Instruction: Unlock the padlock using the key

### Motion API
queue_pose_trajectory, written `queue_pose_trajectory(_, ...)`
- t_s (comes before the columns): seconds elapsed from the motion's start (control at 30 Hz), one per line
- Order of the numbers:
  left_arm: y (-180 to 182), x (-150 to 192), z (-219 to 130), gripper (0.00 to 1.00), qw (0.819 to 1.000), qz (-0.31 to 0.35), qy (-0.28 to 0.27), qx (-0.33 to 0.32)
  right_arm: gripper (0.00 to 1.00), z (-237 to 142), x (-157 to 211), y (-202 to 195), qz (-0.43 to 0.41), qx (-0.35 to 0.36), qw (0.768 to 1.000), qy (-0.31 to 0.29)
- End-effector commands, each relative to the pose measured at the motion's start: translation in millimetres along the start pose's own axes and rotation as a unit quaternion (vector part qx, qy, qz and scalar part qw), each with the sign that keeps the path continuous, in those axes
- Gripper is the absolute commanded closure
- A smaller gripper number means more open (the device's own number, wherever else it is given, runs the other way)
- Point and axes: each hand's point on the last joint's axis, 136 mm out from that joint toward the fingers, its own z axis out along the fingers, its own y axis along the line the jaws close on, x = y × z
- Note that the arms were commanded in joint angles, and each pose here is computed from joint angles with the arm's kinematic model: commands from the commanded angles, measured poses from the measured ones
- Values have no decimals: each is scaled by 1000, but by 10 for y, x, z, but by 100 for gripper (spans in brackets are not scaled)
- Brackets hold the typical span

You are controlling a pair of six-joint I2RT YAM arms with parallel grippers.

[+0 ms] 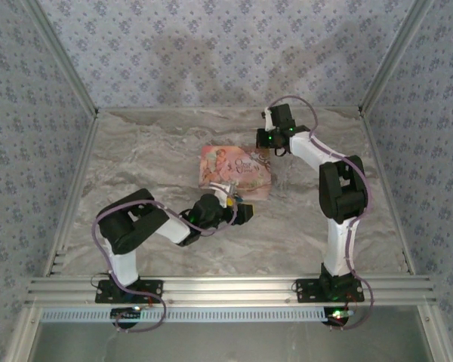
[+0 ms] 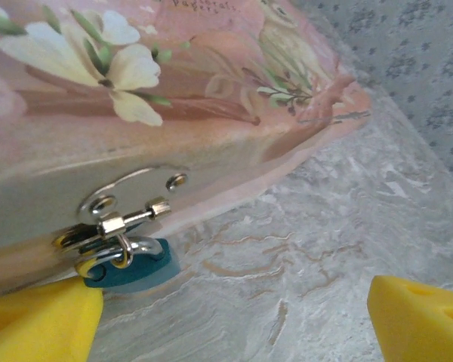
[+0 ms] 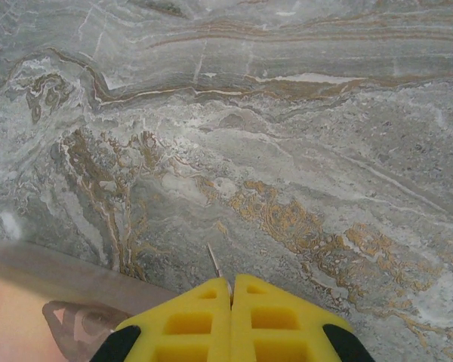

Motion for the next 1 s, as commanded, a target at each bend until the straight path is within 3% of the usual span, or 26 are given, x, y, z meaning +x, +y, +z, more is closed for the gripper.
queue_pose_trajectory(0.0, -202, -109, -29, 14, 998, -6, -20, 67, 100, 14, 82, 54, -10, -7, 1000, 9)
queue_pose_trajectory(0.2, -149, -111, -5, 16, 997, -21, -22, 66, 100, -15, 61, 88, -12, -11, 1000, 5)
queue_pose_trajectory(0.4, -174, -106, 27, 25, 995, -34, -30, 85, 100, -22, 67, 88, -12, -11, 1000, 5)
queue_pose_trajectory(0.73, -111, -94, -17, 17, 994, -49, -61, 73, 100, -14, 121, 97, -12, -14, 1000, 11)
queue_pose_trajectory(0.97, -249, -169, 19, 23, 992, -35, -64, 98, 100, -12, 157, 127, -14, -15, 1000, 12)
